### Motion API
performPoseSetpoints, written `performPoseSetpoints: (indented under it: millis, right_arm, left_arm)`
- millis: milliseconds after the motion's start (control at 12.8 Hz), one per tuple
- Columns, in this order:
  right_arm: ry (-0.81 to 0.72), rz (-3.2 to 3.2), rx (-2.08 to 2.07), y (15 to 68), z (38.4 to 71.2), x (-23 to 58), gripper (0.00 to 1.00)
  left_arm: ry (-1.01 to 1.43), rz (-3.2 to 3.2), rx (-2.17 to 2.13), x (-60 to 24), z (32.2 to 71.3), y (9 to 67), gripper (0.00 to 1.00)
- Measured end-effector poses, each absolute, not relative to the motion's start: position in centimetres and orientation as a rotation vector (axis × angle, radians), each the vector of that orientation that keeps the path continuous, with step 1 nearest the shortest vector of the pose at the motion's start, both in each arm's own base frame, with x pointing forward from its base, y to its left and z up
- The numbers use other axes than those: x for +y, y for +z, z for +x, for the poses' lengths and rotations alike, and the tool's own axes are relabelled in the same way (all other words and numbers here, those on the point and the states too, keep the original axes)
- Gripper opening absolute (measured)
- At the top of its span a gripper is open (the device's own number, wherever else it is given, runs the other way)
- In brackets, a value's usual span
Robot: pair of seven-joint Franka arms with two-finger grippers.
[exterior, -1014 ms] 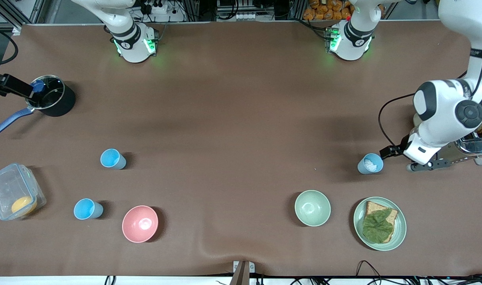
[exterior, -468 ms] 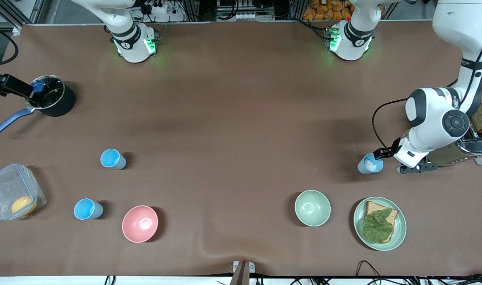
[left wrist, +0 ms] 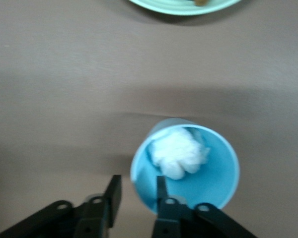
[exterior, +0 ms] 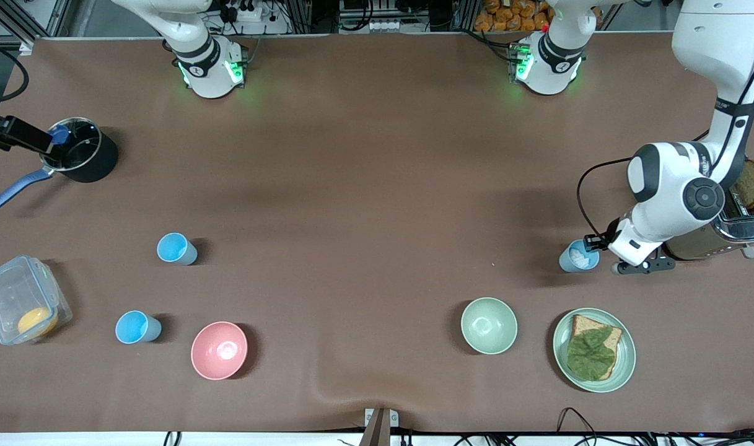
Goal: Stack blue cups with both arms
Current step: 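Lift the blue cup with the left gripper and carry it toward the table middle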
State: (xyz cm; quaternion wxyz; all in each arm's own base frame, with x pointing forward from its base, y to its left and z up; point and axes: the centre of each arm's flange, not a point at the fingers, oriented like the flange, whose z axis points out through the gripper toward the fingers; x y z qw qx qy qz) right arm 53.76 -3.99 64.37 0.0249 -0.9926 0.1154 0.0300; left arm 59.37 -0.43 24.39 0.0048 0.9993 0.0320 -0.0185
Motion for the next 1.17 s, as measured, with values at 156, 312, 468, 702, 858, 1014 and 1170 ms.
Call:
performPoseSetpoints:
  millis: [156,312,468,702,858,1014,1170]
  right_arm:
    - [0.093,-3.07,0.357,64.4,53.8,-4.0,1.0]
    - [0.093,-3.07,0.357,64.4,53.8,-4.0,1.0]
    - [0.094,-3.07,0.357,64.4,53.8,-4.0,1.0]
    - [0.094,-3.07,0.357,64.4,53.8,-4.0,1.0]
    - [0.104,-3.07,0.356,64.3,53.7,-4.0,1.0]
    - [0.112,-3.07,0.356,64.4,53.6,-4.0,1.0]
    - [0.107,-3.069,0.359,64.6,53.6,-4.1,1.0]
  left_arm:
    - [-0.066,3.108,0.071,-3.1,59.3,24.1,0.07]
    - [-0.067,3.078,0.089,-5.9,59.3,24.5,0.03]
    - [-0.095,3.032,0.231,-10.0,58.8,24.9,0.03]
    - [-0.136,2.959,0.443,-19.3,56.9,26.4,0.03]
    - [-0.146,2.916,0.54,-25.7,55.0,28.1,0.03]
    - [-0.142,2.888,0.623,-31.9,53.0,29.7,0.03]
    - [-0.14,2.852,0.704,-37.5,50.8,31.2,0.03]
